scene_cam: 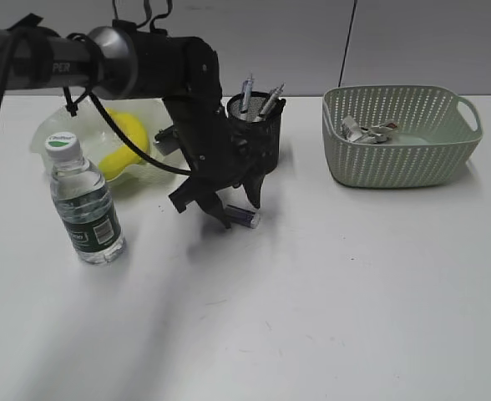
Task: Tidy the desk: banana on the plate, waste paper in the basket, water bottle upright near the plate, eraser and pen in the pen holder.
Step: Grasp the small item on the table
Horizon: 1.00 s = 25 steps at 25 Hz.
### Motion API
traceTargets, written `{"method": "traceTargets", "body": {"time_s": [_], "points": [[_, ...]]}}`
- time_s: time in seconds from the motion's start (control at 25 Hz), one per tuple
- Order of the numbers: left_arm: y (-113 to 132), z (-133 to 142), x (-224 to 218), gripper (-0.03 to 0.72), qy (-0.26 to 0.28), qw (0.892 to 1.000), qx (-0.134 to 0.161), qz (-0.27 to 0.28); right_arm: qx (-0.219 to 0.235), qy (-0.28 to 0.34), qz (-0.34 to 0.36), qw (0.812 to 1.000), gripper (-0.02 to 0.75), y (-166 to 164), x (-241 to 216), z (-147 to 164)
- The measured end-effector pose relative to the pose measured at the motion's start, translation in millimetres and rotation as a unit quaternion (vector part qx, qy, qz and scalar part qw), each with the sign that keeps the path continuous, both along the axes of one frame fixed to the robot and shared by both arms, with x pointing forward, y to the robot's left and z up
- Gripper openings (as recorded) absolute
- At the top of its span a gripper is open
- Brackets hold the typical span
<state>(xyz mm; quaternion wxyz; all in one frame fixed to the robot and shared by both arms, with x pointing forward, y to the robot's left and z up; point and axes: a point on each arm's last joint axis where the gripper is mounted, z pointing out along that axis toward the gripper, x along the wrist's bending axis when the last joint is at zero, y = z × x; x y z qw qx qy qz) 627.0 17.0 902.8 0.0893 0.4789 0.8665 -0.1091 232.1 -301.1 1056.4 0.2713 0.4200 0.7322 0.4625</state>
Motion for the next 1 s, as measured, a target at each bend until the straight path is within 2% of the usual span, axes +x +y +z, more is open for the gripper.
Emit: {"method": "traceTargets", "body": {"time_s": [0.4,0.48,0.6,0.88,1.0], "points": [[-0.2,-8.8,5.5,0.389,0.001,1.0,-0.011,0.017,0.0,0.0,0.0,1.0,0.434,0.0,0.0,0.0],[-0.6,-9.1,6.3,0.327,-0.003,1.0,-0.013,0.018,-0.004,-0.002,-0.003,1.0,0.434,-0.7,0.4,0.0],[-1.3,-10.1,7.2,0.176,-0.007,1.0,-0.016,0.02,0.0,0.0,0.0,1.0,0.434,0.0,0.0,0.0],[-0.9,-9.0,7.2,0.172,-0.008,1.0,-0.018,0.01,0.0,0.0,0.0,1.0,0.432,0.0,0.0,0.0],[1.9,-1.0,5.4,0.172,-0.01,1.0,-0.008,-0.001,-0.004,-0.002,-0.003,1.0,0.432,-0.7,0.4,0.0]]}}
